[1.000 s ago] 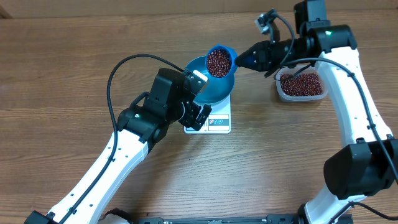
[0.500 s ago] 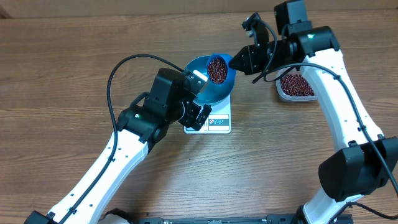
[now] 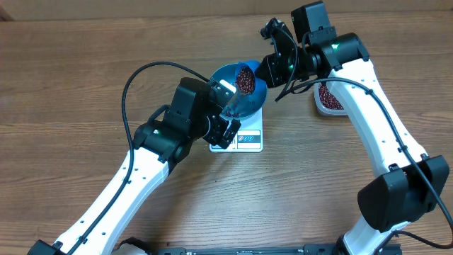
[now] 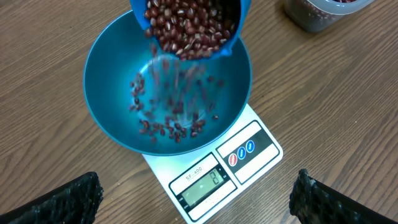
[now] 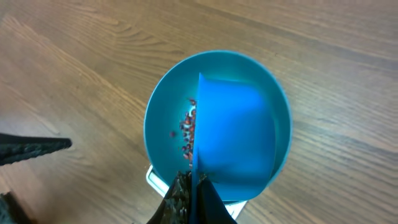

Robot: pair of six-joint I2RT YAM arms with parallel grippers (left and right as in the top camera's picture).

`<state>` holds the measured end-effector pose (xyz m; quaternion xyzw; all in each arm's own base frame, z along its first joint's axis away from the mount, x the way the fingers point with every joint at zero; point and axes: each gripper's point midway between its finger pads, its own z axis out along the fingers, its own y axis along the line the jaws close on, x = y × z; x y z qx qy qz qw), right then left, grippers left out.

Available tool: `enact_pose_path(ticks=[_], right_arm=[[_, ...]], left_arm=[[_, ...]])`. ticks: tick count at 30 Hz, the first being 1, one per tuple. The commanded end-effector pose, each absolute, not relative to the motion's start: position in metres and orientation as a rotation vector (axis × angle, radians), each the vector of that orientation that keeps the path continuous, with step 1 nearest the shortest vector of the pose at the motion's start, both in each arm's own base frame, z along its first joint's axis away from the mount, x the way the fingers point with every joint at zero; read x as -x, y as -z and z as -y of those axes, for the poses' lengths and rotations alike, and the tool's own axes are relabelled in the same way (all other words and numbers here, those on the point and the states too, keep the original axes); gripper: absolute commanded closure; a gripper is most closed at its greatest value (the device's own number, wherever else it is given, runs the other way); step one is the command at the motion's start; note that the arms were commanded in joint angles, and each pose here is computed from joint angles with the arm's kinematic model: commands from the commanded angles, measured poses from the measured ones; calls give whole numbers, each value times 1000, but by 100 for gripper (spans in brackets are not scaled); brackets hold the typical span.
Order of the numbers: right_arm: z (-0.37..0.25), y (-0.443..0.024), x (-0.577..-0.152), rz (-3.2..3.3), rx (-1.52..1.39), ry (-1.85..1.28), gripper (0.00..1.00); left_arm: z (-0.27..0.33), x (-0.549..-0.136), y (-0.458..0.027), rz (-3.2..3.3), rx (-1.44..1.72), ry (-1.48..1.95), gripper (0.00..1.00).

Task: Scoop item into bowl and weigh 150g on scale
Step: 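Tilt the scoop with the right gripper to pour beans into the bowl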

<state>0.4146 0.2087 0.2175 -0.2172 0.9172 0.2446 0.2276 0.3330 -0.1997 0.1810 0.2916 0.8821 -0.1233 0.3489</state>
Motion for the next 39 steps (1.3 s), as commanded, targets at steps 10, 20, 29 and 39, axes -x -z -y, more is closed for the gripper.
enact_pose_path(ticks=[10, 20, 29, 39], right_arm=[[-208, -245, -426, -2404, 652, -611, 96], [-209, -245, -426, -2344, 790, -560, 96], [-211, -250, -431, -2258, 895, -514, 96], [-212, -252, -434, -2174, 1016, -462, 96]], left_arm=[[199, -333, -181, -2291, -738, 333, 0], [199, -333, -181, -2291, -738, 333, 0], [199, -333, -181, -2291, -738, 333, 0], [199, -333, -181, -2291, -738, 333, 0]])
